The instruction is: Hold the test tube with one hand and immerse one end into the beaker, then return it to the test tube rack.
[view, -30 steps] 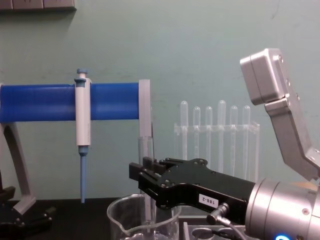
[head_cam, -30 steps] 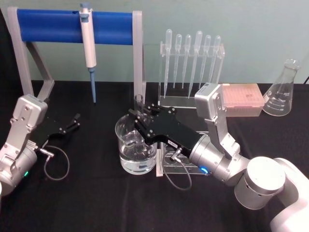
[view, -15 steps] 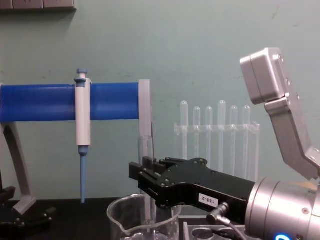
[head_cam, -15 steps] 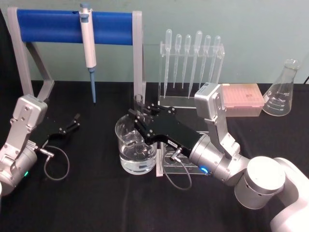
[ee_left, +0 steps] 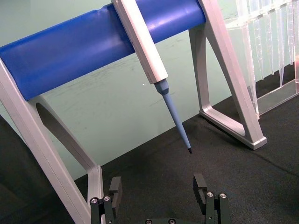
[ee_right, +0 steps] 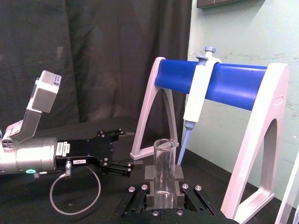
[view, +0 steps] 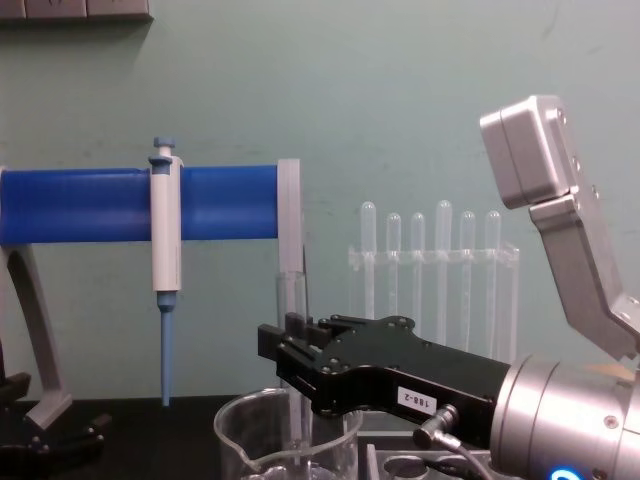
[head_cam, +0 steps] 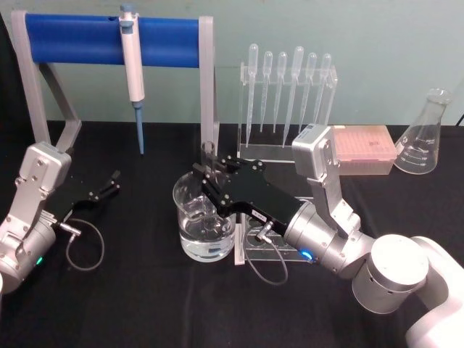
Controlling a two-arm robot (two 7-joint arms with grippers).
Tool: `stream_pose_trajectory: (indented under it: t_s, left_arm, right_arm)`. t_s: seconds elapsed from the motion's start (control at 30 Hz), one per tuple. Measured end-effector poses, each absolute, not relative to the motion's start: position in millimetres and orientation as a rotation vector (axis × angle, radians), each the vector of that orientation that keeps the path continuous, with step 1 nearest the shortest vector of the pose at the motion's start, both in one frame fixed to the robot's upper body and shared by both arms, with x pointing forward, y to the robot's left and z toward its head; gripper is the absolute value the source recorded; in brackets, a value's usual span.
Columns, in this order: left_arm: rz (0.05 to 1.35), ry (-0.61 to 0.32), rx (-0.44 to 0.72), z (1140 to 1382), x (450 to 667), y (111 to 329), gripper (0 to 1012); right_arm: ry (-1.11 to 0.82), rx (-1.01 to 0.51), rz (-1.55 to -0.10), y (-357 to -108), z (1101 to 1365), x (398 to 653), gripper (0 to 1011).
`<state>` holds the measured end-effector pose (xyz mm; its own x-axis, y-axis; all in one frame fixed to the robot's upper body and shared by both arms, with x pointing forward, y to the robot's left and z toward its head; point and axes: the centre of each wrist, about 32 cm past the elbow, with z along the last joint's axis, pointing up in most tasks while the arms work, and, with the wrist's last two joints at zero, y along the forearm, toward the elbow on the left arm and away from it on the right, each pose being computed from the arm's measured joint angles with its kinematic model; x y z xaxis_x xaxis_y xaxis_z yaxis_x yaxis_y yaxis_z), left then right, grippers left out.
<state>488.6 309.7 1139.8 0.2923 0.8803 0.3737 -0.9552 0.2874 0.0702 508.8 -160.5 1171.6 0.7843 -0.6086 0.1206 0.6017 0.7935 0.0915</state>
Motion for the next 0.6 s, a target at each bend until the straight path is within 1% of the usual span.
stream_pose_trajectory:
  t_s: [0.6]
  left_arm:
    - [1.248, -0.285, 0.304, 1139.8, 488.6, 309.7, 1000]
  right_arm:
    - [-0.147, 0.049, -0.653, -160.4, 1171.6, 508.8, 228]
